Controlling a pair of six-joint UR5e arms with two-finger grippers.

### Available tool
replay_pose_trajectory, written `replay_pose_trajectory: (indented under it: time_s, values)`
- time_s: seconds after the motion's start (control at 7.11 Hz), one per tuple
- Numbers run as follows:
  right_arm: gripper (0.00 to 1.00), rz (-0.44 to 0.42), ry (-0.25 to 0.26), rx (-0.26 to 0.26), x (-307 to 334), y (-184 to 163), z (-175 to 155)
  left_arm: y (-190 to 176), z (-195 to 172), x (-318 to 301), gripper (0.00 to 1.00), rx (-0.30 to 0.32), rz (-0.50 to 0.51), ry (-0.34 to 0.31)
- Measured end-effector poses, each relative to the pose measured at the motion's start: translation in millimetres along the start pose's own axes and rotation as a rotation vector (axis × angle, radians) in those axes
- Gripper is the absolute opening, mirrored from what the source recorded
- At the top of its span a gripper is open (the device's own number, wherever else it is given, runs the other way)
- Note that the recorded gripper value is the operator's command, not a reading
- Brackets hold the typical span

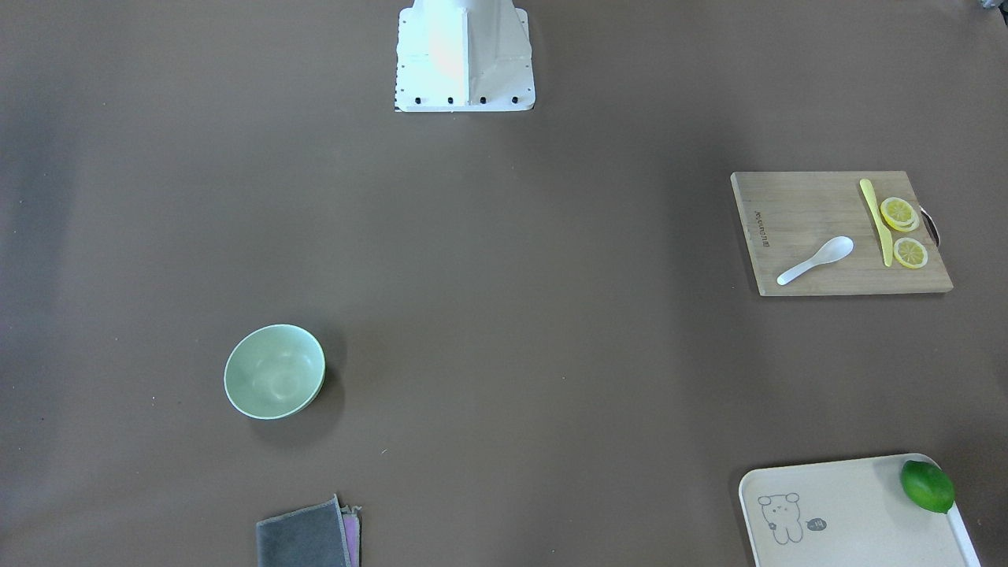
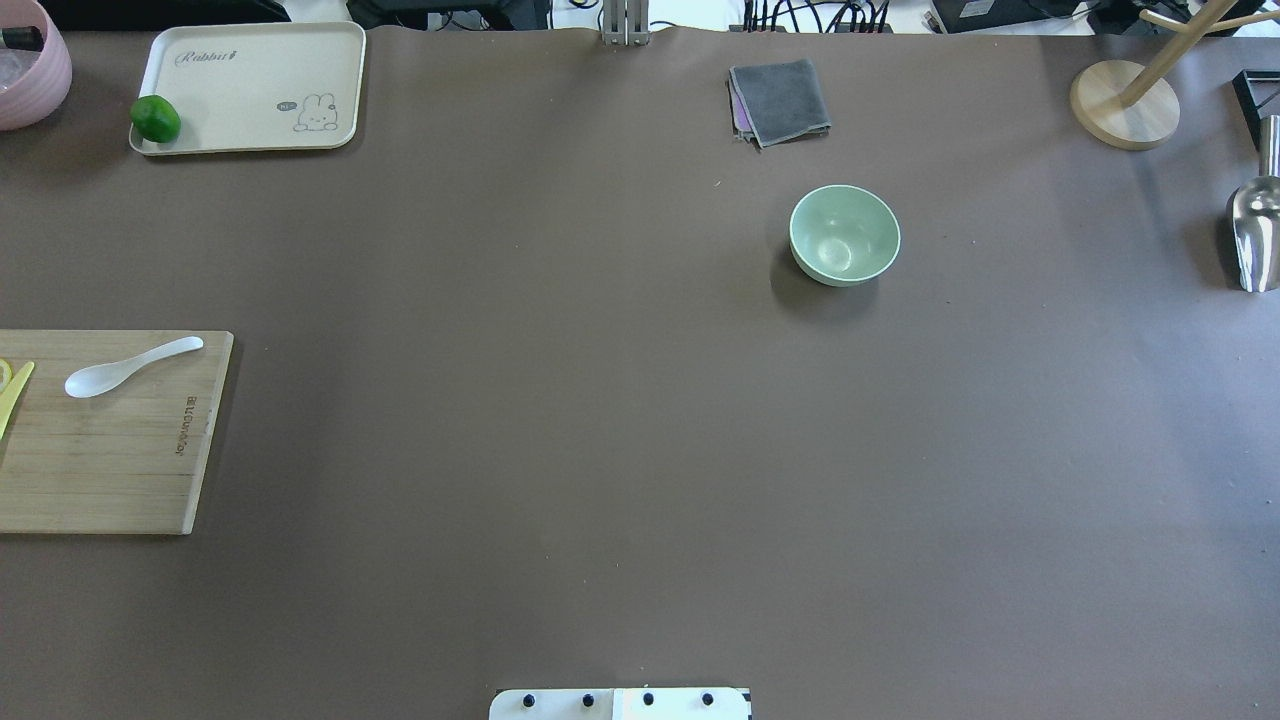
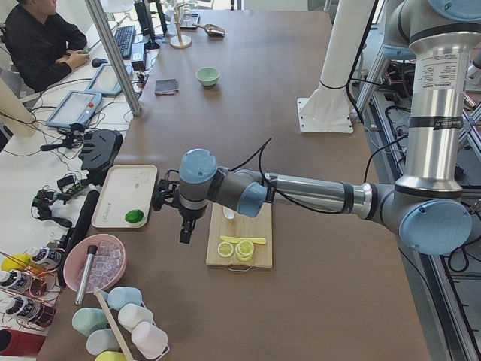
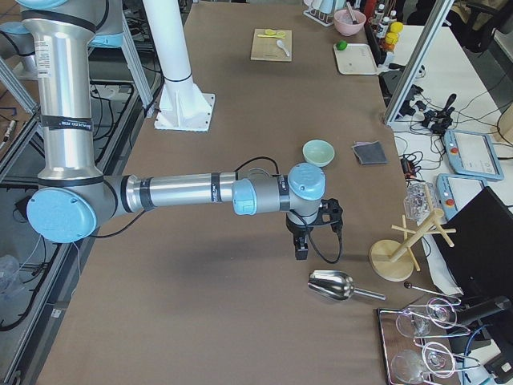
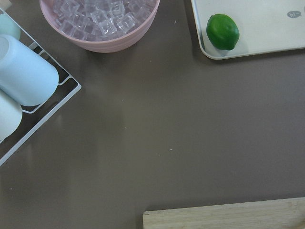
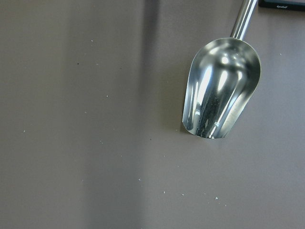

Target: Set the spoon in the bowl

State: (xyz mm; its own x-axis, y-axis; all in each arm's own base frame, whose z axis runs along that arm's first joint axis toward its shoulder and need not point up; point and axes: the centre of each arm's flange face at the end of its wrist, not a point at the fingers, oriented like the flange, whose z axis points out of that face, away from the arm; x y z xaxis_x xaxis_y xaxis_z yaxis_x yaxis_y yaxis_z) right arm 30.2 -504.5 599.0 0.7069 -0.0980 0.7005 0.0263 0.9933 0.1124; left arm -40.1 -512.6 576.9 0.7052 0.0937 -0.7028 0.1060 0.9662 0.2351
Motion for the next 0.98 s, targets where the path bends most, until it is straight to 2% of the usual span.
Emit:
replay_pose_trajectory:
  time_s: [0.98]
  values:
    - [1.00,0.002,0.011,-0.002,2.1,-0.2,1.2,6.9,3.5,-5.7,0.98,-0.012,-0.015,-0.008]
